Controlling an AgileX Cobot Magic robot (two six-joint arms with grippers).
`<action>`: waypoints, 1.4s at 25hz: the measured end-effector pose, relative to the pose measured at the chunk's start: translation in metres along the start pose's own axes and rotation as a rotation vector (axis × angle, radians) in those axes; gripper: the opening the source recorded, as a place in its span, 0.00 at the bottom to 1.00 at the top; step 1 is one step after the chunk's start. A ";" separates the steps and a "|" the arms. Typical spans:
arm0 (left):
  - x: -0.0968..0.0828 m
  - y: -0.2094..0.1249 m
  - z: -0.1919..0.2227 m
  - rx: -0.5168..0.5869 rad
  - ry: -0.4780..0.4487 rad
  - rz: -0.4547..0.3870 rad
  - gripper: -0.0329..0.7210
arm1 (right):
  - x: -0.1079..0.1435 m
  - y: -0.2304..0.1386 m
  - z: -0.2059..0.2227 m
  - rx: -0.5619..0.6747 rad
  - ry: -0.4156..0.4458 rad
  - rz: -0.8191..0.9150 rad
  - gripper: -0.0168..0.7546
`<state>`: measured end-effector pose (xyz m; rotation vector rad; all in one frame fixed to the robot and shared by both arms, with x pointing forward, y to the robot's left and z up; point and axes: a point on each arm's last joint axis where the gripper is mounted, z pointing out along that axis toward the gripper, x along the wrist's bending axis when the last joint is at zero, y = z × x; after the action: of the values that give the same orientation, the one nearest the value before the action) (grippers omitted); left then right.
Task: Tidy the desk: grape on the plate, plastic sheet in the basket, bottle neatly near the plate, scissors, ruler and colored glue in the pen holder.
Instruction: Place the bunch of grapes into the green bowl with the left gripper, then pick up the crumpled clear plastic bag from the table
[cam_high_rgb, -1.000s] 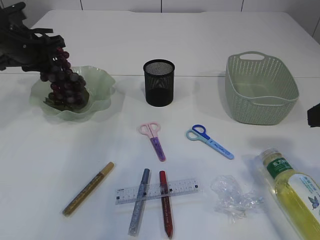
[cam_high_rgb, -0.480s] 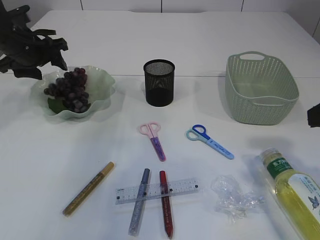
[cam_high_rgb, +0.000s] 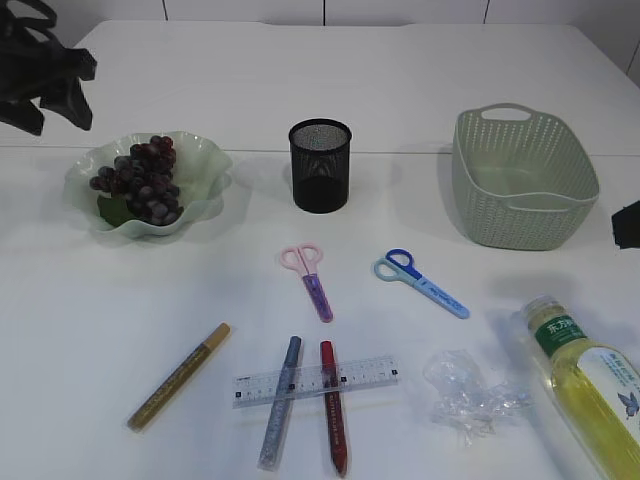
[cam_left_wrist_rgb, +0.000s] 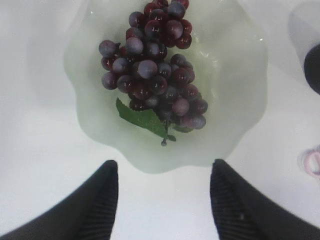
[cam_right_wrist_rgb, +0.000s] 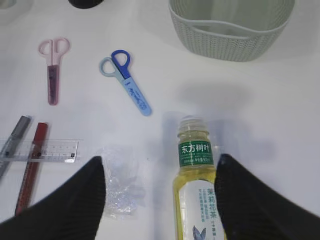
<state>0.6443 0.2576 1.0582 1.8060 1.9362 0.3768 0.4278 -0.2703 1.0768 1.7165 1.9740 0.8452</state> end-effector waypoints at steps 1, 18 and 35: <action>0.000 -0.001 -0.007 0.002 0.003 0.018 0.60 | 0.001 0.002 -0.001 -0.007 0.005 0.003 0.71; 0.013 -0.099 -0.062 0.063 0.003 0.045 0.50 | 0.007 0.015 -0.020 0.032 0.053 0.042 0.71; 0.015 -0.127 -0.049 0.101 -0.036 0.001 0.50 | 0.037 -0.001 -0.021 0.208 0.128 0.295 0.66</action>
<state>0.5097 0.2654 1.0347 1.8642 1.9616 0.2488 0.4075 -0.2384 1.0955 2.1621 1.9783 0.8915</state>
